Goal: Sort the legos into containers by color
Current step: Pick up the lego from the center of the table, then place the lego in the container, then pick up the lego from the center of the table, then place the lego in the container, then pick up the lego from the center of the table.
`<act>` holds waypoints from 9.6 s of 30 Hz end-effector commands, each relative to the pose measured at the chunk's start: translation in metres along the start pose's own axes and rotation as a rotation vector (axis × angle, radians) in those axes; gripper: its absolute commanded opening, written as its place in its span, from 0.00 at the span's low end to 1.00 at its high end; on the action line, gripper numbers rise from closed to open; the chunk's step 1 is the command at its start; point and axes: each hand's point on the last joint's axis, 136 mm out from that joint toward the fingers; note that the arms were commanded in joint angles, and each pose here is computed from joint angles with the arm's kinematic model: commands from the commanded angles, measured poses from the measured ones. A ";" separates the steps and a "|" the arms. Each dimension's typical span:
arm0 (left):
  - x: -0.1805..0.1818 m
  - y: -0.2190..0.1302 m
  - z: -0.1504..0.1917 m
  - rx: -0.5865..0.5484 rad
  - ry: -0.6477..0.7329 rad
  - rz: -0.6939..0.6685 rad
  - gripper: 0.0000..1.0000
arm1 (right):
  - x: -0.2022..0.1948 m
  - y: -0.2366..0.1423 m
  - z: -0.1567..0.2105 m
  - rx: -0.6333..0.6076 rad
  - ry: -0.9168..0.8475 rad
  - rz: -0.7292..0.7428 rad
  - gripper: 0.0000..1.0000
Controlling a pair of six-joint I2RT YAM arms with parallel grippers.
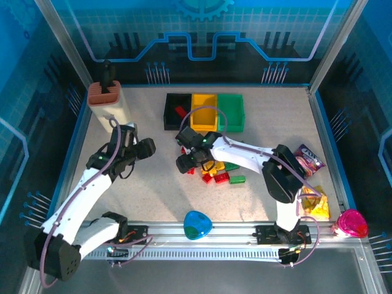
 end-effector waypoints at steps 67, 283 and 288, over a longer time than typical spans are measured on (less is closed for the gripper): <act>0.017 -0.033 0.035 0.001 -0.131 0.052 0.62 | -0.078 0.023 -0.235 -0.400 0.027 0.134 0.39; 0.006 0.000 0.047 0.059 -0.035 0.051 0.63 | -0.045 -0.019 -0.111 -0.199 -0.281 0.016 0.19; 0.003 -0.003 0.052 0.055 -0.063 0.099 0.62 | -0.036 -0.038 -0.140 -0.297 -0.258 -0.008 0.19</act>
Point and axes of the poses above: each hand's point on the last joint's axis, 136 mm out from that joint toward the fingers, its own y axis out along the fingers, its own x axis along the line the jaws close on, z = x × y, and after that the axes turned 3 degrees about -y, right-handed
